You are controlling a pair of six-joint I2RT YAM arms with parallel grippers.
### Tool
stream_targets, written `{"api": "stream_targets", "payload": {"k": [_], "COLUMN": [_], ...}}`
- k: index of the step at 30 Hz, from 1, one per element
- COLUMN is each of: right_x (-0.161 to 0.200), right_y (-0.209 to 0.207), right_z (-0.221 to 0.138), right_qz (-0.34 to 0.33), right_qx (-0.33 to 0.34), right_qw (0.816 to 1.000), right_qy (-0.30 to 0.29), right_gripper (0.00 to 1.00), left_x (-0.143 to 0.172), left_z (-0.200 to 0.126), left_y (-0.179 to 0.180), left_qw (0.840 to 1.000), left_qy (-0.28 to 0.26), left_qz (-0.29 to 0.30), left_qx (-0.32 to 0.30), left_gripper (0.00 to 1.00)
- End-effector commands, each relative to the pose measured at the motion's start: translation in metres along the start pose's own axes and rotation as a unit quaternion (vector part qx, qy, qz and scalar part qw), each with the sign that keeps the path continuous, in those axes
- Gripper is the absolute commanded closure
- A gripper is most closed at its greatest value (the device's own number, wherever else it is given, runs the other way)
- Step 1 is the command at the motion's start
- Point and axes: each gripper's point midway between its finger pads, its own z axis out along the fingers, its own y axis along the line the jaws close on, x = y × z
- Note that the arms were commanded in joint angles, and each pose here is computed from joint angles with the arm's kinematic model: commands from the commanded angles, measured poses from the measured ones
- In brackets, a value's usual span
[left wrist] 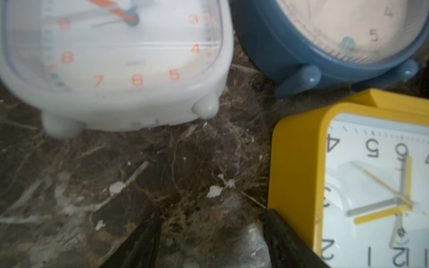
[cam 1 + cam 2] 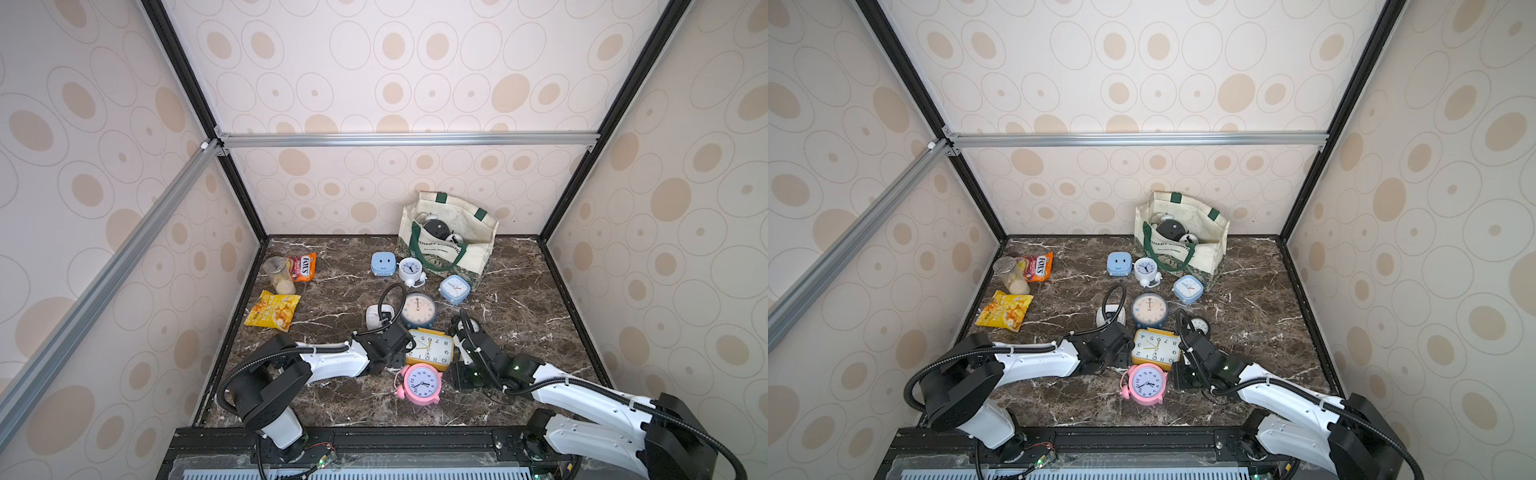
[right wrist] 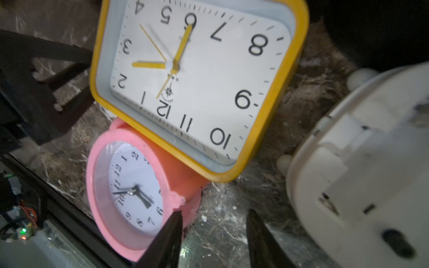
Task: Put the alarm clock into the canvas bag
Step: Adjust the alarm at the center of the board, then pick up the alarm from the center of the board.
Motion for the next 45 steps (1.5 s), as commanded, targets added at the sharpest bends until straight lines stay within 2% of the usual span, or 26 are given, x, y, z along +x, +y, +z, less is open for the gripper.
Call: {"api": "stream_targets", "payload": {"k": [1,3,5,9,11,12,18,26,32,39,45], "right_x": [-0.010,-0.015,-0.014,-0.009,-0.005,-0.003,-0.007,0.005,0.026,0.047,0.054], "right_y": [0.017,0.036,0.049,0.069,0.076,0.078,0.065,0.074,0.076,0.056,0.059], "right_z": [-0.022,-0.031,-0.030,-0.020,-0.014,-0.012,0.008,0.025,0.020,0.024,0.026], "right_qz": [-0.056,-0.107,-0.148,-0.192,-0.209,-0.214,-0.209,-0.210,-0.212,-0.235,-0.272], "right_qx": [-0.024,-0.055,-0.073,-0.103,-0.117,-0.121,-0.072,-0.109,-0.118,-0.046,-0.027], "right_qw": [0.998,0.992,0.986,0.976,0.970,0.968,0.974,0.968,0.964,0.963,0.956], "right_qy": [-0.023,-0.033,-0.022,0.026,0.042,0.049,0.058,0.087,0.108,0.121,0.108], "right_gripper": [0.37,0.27,0.22,0.17,0.09,0.00,0.00,0.00,0.00,0.00,0.00], "left_x": [-0.004,-0.013,-0.020,-0.022,-0.021,-0.020,-0.019,-0.020,-0.026,-0.033,-0.026], "left_z": [-0.005,-0.020,-0.034,-0.065,-0.079,-0.086,-0.102,-0.095,-0.098,-0.100,-0.092], "left_y": [-0.001,-0.003,-0.005,-0.004,0.006,0.011,0.041,0.040,0.036,0.037,0.040], "left_qw": [1.000,0.999,0.998,0.995,0.994,0.994,0.994,0.993,0.993,0.992,0.994], "left_qy": [0.009,-0.007,-0.016,-0.024,-0.035,-0.041,-0.064,-0.062,-0.063,-0.070,-0.057], "left_qz": [0.019,0.020,0.029,0.049,0.042,0.038,0.000,0.002,0.013,0.009,0.005], "left_qx": [0.020,0.040,0.057,0.083,0.090,0.093,0.092,0.098,0.100,0.102,0.097], "left_gripper": [0.28,0.26,0.21,0.07,0.04,0.03,0.02,0.02,0.02,0.02,0.02]}}
